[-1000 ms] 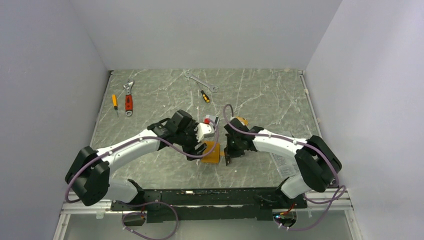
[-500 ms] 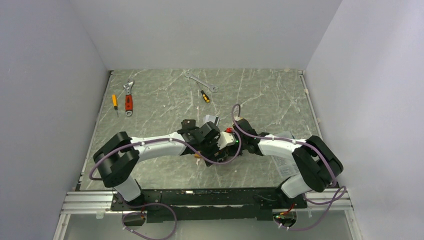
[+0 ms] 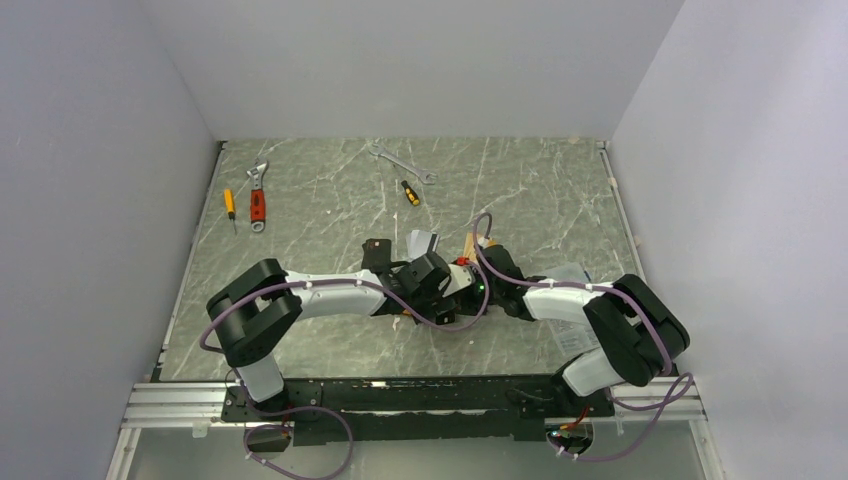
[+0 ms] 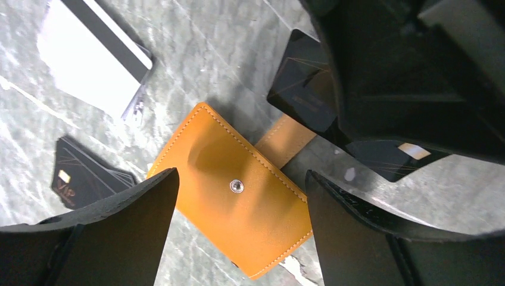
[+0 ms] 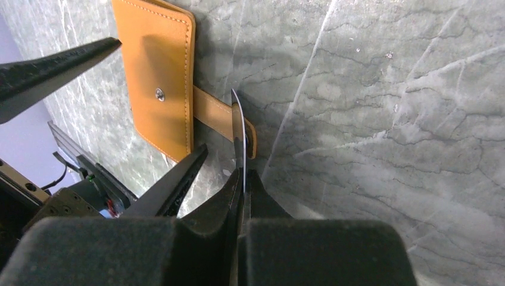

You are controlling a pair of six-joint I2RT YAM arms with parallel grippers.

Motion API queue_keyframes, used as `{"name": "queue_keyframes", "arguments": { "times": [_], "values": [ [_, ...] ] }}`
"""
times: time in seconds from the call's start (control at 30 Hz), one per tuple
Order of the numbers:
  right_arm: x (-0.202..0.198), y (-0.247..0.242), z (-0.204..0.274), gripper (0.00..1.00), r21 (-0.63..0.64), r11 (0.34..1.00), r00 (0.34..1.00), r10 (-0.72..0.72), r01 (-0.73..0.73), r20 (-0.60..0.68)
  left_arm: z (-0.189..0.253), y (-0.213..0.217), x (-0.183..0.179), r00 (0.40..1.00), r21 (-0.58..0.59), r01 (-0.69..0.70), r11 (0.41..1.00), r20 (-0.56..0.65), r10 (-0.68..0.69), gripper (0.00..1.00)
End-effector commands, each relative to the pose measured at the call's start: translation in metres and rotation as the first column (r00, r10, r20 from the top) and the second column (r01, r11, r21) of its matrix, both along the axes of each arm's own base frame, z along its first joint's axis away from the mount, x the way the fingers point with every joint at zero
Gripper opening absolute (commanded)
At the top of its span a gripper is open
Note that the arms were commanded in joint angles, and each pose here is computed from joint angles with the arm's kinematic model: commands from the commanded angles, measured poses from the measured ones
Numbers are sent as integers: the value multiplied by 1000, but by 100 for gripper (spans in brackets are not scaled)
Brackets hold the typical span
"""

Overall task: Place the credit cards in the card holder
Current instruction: Open the card holder at the center of the board.

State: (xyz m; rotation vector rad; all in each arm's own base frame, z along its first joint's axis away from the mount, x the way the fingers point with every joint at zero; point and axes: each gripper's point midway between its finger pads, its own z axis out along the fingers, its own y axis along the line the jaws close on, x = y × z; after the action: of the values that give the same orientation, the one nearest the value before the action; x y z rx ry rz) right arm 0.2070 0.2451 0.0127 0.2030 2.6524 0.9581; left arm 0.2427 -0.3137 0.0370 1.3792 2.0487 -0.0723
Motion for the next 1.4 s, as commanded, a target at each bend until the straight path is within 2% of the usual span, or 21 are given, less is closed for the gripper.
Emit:
{"name": "queue_keyframes", "arguments": {
  "times": [0.0,0.4,0.67,1.17,1.3,1.37],
  "values": [
    [-41,-59,-59,0,-269,963,988,-56,15,-143,27,4,19,990,4,-18,1000,143,17,83],
    [-45,-67,-69,0,-311,950,986,-61,9,-158,53,17,25,980,26,-13,1000,197,8,82],
    [-46,-70,-71,0,-321,947,986,-65,11,-156,67,56,46,977,15,-106,994,187,101,79],
    [-44,-68,-69,0,-315,949,987,-68,18,-149,35,99,50,980,32,-192,981,59,190,67],
    [-44,-68,-66,0,-307,951,987,-76,29,-141,21,108,52,973,-14,-223,975,-61,222,55],
    [-43,-67,-61,0,-294,955,989,-75,35,-129,17,105,48,963,-75,-224,972,-167,210,41]
  ]
}}
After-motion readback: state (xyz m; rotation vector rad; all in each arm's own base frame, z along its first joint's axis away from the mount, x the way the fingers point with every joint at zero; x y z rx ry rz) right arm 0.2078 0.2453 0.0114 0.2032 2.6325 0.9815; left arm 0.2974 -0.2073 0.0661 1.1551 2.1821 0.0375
